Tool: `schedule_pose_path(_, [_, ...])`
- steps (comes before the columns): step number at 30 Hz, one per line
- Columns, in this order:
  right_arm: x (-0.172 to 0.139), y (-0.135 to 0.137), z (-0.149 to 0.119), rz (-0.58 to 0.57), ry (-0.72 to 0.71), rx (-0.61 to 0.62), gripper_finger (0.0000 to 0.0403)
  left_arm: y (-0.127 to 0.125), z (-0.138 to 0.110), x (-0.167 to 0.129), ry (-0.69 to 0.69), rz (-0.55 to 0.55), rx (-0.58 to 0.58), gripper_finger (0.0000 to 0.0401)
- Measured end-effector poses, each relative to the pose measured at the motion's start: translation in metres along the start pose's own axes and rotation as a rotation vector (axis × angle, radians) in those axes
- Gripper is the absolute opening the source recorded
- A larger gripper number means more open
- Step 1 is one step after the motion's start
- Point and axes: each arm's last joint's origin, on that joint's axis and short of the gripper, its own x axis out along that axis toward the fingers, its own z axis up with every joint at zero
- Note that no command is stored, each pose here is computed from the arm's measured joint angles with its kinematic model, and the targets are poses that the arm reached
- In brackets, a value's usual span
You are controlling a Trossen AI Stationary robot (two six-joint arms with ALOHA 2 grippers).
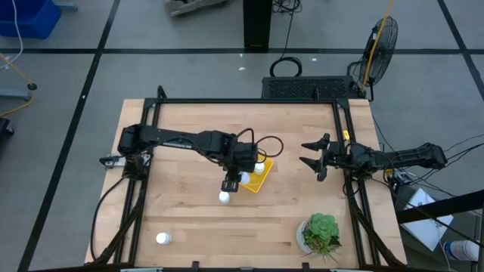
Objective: Pick and place pill bottles into a basket
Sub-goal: Put the white medicine bottle into the yellow bin
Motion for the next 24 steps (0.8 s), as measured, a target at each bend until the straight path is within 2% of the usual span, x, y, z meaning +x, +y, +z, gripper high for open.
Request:
schedule_pose_path(6, [0.000, 0.000, 0.000, 0.000, 0.001, -0.001, 0.0265, 0.009, 0.000, -0.001, -0.005, 0.035, -0.002, 0.0165])
schedule_pose_path(16, [0.000, 0.000, 0.000, 0.001, -0.001, 0.000, 0.0265, 0.011, -0.001, -0.002, -0.002, 0.029, 0.006, 0.0165])
schedule_pose_path(24, [0.000, 0.000, 0.001, 0.004, -0.008, 0.002, 0.0265, 0.015, -0.003, 0.036, 0.127, 0.012, -0.005, 0.0165])
